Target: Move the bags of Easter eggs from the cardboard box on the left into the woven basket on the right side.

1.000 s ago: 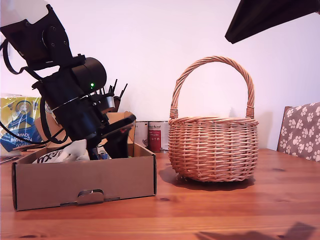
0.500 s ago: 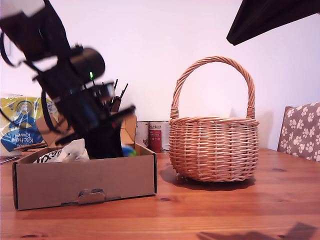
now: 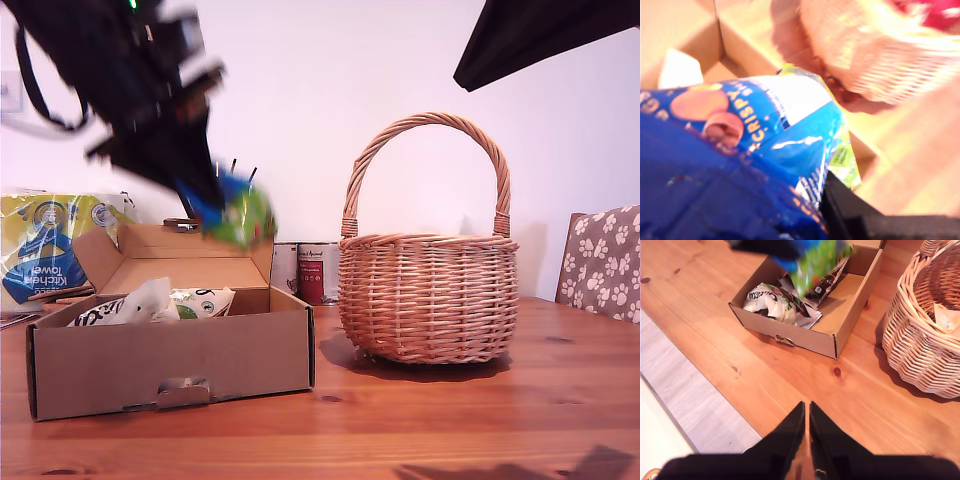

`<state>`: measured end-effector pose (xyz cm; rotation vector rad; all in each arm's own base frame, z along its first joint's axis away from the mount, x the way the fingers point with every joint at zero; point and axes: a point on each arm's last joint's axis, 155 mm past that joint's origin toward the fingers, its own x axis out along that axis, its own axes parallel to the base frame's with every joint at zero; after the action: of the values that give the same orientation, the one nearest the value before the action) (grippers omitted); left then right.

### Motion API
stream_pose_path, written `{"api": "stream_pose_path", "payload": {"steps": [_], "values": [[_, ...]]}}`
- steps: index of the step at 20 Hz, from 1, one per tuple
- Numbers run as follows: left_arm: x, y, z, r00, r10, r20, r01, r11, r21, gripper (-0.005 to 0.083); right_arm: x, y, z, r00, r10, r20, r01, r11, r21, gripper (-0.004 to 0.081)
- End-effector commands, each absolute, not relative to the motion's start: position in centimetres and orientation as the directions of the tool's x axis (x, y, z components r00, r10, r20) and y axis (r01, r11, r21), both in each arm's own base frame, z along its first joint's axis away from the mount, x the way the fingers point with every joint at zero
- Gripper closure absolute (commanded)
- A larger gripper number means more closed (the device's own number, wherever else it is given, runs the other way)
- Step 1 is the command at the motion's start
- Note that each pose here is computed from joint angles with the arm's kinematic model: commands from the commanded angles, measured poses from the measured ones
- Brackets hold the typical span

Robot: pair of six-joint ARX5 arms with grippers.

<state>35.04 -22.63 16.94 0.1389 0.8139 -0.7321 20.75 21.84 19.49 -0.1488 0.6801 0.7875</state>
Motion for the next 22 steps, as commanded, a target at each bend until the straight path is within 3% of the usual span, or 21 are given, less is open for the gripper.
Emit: {"api": "stream_pose_path", "payload": {"steps": [1,4,11,15,22], "values": [[34.8,-23.8,19.8,0.494,-0.603,-0.627,0.697,0.705,-0.13,0.0796,20.6,21.7,20.7,0.522,0.619,-0.587,-0.7,0.704,0.119,0.0783],[34.8,-26.7,23.4,0.501,-0.711,-0.494,0.773,0.624,-0.115,0.0796,20.0,21.1,21.9,0.539,0.635,-0.553,-0.704,0.701,0.118,0.0783],[36.0,-34.5,26.6,0.536,-0.803,-0.261,0.834,0.551,0.021,0.0796,18.1,19.2,25.8,0.595,0.68,-0.429,-0.692,0.705,0.157,0.0783],[37.3,-38.3,24.7,0.548,-0.812,-0.199,0.834,0.549,0.057,0.0796,17.2,16.8,26.0,0.642,0.64,-0.422,-0.654,0.744,0.135,0.0783],[39.5,-41.4,18.6,0.593,-0.777,-0.211,0.802,0.592,0.077,0.0796,17.8,10.9,25.8,0.778,0.415,-0.471,-0.471,0.882,0.001,0.0783]]}}
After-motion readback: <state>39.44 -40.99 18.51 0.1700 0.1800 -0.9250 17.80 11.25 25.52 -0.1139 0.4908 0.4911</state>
